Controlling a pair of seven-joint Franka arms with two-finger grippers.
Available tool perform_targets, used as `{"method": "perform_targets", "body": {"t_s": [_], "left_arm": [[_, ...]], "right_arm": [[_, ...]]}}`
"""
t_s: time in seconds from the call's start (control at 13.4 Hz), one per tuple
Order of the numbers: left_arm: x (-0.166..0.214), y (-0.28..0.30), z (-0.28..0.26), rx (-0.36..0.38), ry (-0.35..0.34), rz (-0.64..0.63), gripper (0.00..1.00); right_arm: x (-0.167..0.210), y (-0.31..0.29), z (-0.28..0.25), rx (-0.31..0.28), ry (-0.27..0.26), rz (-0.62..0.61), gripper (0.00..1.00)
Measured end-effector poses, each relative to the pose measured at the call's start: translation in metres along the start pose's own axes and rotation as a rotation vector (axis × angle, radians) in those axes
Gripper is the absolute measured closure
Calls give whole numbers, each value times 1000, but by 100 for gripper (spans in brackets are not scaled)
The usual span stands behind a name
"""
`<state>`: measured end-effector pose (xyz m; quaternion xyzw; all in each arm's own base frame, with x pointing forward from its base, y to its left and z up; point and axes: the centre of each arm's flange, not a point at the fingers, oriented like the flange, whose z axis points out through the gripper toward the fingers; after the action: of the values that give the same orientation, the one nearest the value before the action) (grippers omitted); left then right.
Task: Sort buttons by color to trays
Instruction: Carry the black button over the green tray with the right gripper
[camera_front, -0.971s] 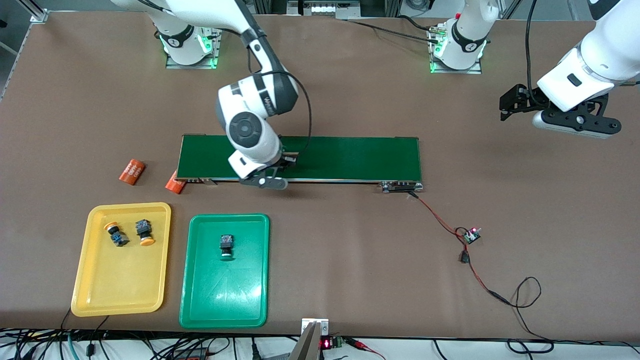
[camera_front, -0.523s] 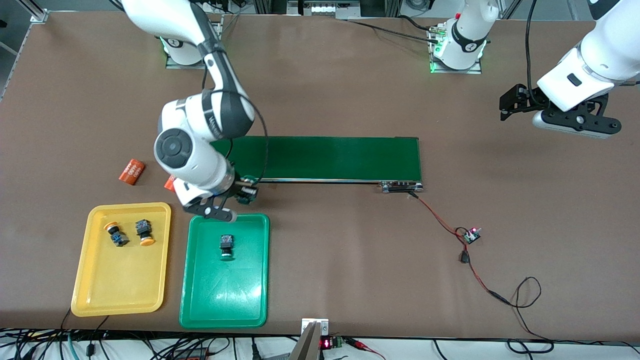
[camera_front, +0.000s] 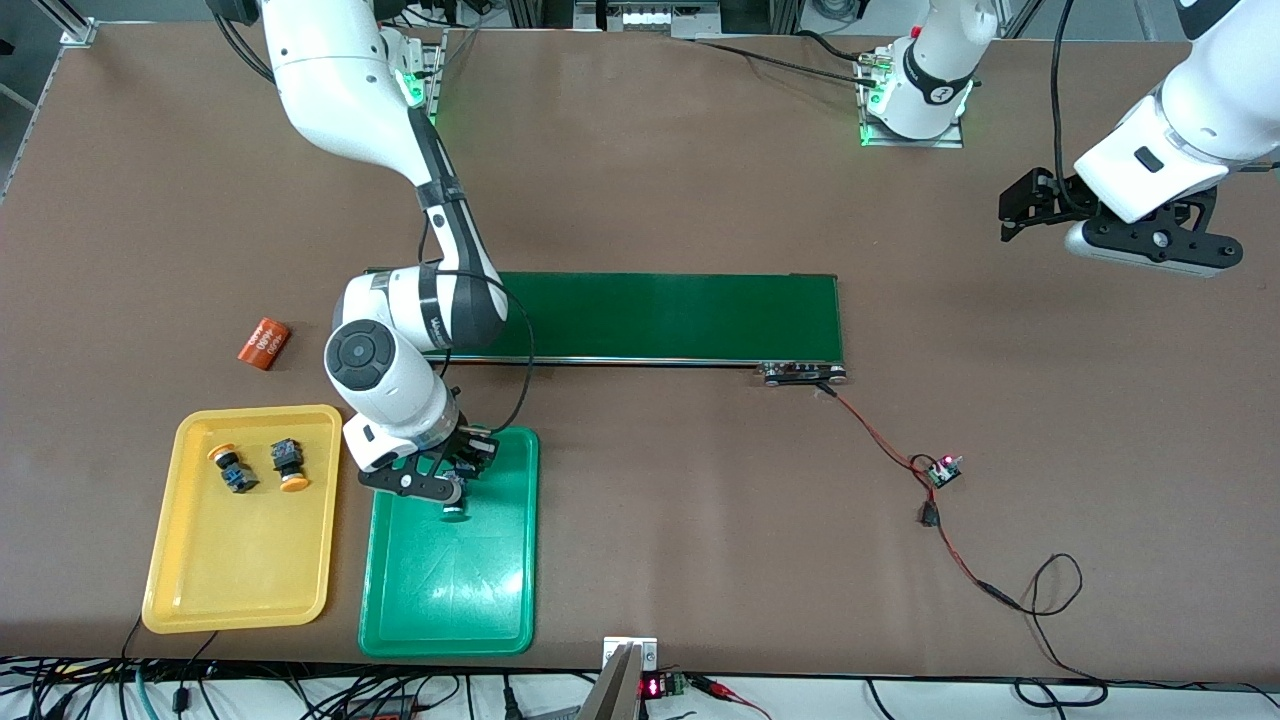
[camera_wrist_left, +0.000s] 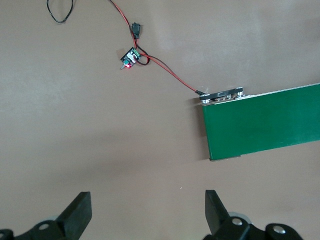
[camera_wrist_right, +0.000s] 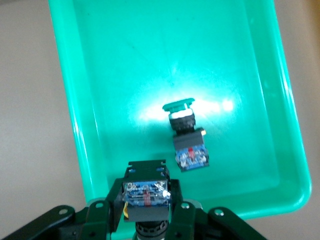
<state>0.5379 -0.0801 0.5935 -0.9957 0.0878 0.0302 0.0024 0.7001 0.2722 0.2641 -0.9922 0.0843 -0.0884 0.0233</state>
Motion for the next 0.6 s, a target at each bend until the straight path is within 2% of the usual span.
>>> {"method": "perform_targets", "body": {"t_s": [0.37, 0.6], "left_arm": [[0, 0, 0, 0, 0, 0, 0], [0, 0, 0, 0, 0, 0, 0]], "right_arm": [[13, -14, 10, 12, 72, -29, 59], [23, -1, 26, -1, 80, -53, 59]]}}
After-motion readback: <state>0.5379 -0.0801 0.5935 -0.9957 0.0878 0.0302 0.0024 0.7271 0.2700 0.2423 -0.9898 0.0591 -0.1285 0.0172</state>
